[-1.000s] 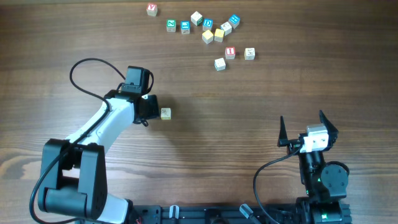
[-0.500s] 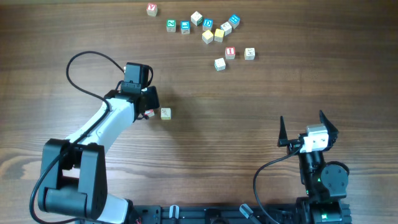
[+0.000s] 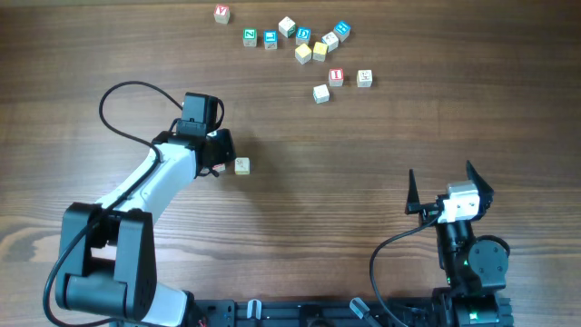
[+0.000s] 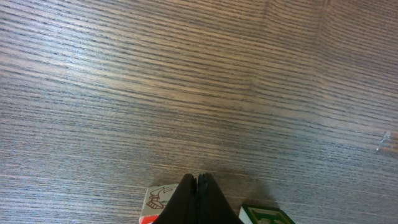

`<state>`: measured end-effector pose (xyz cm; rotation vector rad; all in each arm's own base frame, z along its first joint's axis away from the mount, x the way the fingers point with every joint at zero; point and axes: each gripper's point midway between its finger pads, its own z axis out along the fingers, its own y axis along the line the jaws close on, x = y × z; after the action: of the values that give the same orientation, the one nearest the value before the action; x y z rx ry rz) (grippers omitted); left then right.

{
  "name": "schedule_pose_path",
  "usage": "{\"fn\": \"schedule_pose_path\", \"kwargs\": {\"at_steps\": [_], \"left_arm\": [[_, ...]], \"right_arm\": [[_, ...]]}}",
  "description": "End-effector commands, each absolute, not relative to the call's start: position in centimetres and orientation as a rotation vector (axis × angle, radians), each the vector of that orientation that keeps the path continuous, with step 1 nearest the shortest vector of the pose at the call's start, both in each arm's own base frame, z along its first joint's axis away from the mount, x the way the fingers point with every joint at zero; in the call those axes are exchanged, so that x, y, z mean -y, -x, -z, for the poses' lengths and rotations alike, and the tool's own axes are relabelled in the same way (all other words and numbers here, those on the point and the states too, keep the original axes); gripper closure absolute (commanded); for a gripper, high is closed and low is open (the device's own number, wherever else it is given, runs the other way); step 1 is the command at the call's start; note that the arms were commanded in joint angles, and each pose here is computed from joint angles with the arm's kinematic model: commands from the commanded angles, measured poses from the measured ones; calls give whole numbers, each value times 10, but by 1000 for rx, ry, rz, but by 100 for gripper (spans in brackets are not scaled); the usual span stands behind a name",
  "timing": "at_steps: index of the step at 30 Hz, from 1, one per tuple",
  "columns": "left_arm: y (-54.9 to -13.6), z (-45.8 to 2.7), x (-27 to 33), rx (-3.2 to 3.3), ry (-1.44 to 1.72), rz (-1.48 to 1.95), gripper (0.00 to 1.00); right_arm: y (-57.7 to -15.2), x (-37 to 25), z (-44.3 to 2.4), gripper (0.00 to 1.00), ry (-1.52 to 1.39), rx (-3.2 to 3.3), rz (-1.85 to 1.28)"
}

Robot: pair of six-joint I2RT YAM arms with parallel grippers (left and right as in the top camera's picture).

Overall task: Form a horizontal line
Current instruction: 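Carry the red A block beside the white block with left gripper, then place the red A block left of the white block and release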

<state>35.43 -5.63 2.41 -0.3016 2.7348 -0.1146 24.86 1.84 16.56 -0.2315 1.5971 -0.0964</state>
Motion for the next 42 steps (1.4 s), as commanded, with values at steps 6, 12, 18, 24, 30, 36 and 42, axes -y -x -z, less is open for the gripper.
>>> {"fn": "schedule_pose_path", "kwargs": {"at_steps": [6, 12, 18, 24, 30, 36, 42], "left_arm": [[-350, -22, 64, -2756, 302, 172, 96], [-358, -29, 60, -2714, 300, 149, 96], [-374, -57, 27, -2581, 386, 38, 96], [-348, -36, 0, -2701, 548, 55, 96], [-342, -12, 0, -2771, 552, 36, 96], [-342, -12, 0, -2778, 522, 32, 96], [-341, -12, -4, -2776, 517, -2, 96]], "right_arm": [[-249, -18, -167, 0, 232, -1589, 105], [-249, -18, -167, 0, 232, -1589, 104], [-249, -18, -167, 1, 232, -1589, 104], [-249, -18, -167, 0, 232, -1589, 104], [-249, -18, -167, 0, 232, -1589, 104], [-249, -18, -167, 0, 232, -1589, 105], [-249, -18, -167, 0, 232, -1589, 105]]}}
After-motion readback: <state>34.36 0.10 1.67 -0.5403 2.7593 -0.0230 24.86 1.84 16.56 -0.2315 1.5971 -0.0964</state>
